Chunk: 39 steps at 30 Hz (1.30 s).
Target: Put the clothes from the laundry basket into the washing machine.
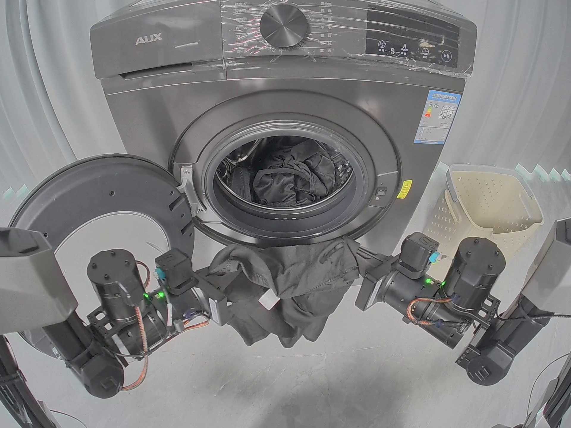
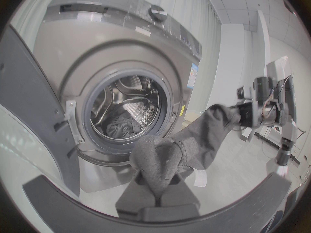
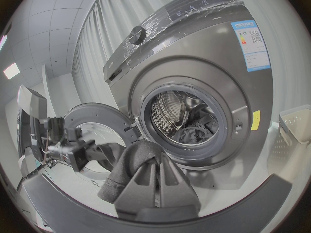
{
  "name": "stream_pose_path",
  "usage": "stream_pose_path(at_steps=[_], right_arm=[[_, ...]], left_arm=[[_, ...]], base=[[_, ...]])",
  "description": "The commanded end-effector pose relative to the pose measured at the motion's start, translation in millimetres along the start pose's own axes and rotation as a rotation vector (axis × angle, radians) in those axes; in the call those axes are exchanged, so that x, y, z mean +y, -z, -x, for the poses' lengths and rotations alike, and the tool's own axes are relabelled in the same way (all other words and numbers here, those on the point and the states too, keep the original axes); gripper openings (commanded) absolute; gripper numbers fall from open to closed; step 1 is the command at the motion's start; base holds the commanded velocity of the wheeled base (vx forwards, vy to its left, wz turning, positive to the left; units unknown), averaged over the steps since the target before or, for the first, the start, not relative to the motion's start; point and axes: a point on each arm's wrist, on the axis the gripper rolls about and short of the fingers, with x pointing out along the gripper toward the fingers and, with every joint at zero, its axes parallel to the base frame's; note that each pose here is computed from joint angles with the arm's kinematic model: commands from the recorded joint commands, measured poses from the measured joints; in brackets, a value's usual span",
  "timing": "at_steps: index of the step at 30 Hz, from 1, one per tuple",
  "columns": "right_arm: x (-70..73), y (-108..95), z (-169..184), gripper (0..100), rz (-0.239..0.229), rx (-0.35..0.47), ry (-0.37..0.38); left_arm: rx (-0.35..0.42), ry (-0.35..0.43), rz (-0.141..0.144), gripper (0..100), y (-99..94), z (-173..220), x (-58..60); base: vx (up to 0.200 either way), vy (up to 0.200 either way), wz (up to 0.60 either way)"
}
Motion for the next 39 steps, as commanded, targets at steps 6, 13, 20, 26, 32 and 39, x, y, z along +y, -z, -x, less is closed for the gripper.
stream_pose_path(at_steps=[6, 13, 20, 26, 32, 39], right_arm=[[0.0, -2, 8, 0, -0.03, 0.001, 0.002], [-9.4, -1, 15, 0, -0.037, 0.006, 0.075], [-14.6, -11, 7, 0, -0.059, -0.062, 0.172], [-19.8, -23, 9, 0, -0.063, -0.111, 0.214], [-20.5, -30, 11, 0, -0.064, -0.137, 0.218], [-14.1, -38, 13, 0, -0.067, -0.162, 0.196]], left_arm=[[-0.047, 0.039, 0.007, 0, -19.7, 30, -13.3], [-0.103, 0.007, 0.004, 0, -30.6, 23, -4.1], [-0.123, -0.01, -0.001, 0, -36.1, 30, -0.7], [-0.117, -0.005, -0.007, 0, -37.7, 50, -4.7], [-0.127, 0.0, -0.009, 0, -40.7, 56, -5.3], [-0.154, -0.003, -0.007, 0, -46.3, 52, -4.5]], base=[[0.0, 0.0, 0.0], [0.0, 0.0, 0.0], [0.0, 0.0, 0.0], [0.0, 0.0, 0.0], [0.0, 0.0, 0.0], [0.0, 0.0, 0.0]])
